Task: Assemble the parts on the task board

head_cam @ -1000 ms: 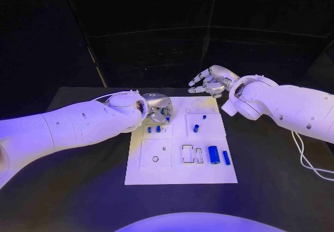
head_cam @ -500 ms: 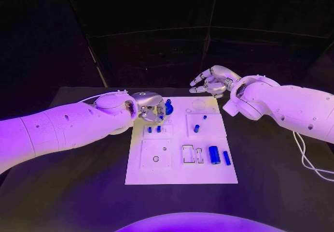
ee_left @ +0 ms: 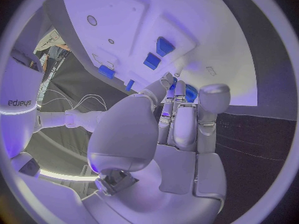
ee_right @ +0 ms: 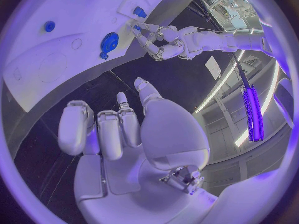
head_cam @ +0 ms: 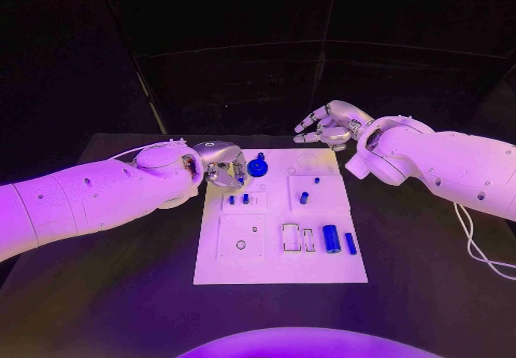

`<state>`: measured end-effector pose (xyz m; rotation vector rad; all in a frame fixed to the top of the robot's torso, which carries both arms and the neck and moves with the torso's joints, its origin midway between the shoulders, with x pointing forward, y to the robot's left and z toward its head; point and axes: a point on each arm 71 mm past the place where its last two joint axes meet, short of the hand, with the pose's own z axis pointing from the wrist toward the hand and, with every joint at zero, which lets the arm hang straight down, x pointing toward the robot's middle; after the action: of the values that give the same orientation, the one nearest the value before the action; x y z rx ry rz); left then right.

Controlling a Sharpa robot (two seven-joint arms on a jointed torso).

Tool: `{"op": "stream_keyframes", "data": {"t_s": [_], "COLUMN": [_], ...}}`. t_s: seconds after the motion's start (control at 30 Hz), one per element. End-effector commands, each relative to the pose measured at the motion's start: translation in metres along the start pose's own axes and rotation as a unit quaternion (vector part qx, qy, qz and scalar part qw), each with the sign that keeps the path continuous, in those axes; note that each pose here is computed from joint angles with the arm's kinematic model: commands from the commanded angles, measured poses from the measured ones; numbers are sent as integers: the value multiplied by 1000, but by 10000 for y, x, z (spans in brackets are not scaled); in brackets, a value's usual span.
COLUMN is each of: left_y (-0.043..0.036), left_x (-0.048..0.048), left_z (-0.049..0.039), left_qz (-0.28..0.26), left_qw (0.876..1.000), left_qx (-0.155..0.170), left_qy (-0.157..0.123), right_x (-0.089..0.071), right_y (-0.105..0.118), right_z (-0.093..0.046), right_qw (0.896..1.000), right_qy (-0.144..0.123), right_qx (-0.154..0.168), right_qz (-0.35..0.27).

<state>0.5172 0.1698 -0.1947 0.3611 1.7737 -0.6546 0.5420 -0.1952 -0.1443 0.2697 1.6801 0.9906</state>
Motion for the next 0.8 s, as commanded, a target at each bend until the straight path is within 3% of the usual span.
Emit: {"op": "stream_keyframes", "data": {"t_s": [0.03,0.43,0.8], "left_y": [23,95,46], "left_x": [-8,-10,12], "left_z": [-1,24,72], "left_qz": [-5,-5,-15], "left_qw": [1000,1000,1000], "left_qx": [-9,-24,-19], "left_qy": [0,6,19], "right_x": [-11,-9,-5], "right_y": [11,14,18], "right_z": [1,1,4], "right_qw": [1000,1000,1000], "right_qy": [0,0,0], "right_qx": [-6,-6,-6], "right_qz": [-1,-1,0]}}
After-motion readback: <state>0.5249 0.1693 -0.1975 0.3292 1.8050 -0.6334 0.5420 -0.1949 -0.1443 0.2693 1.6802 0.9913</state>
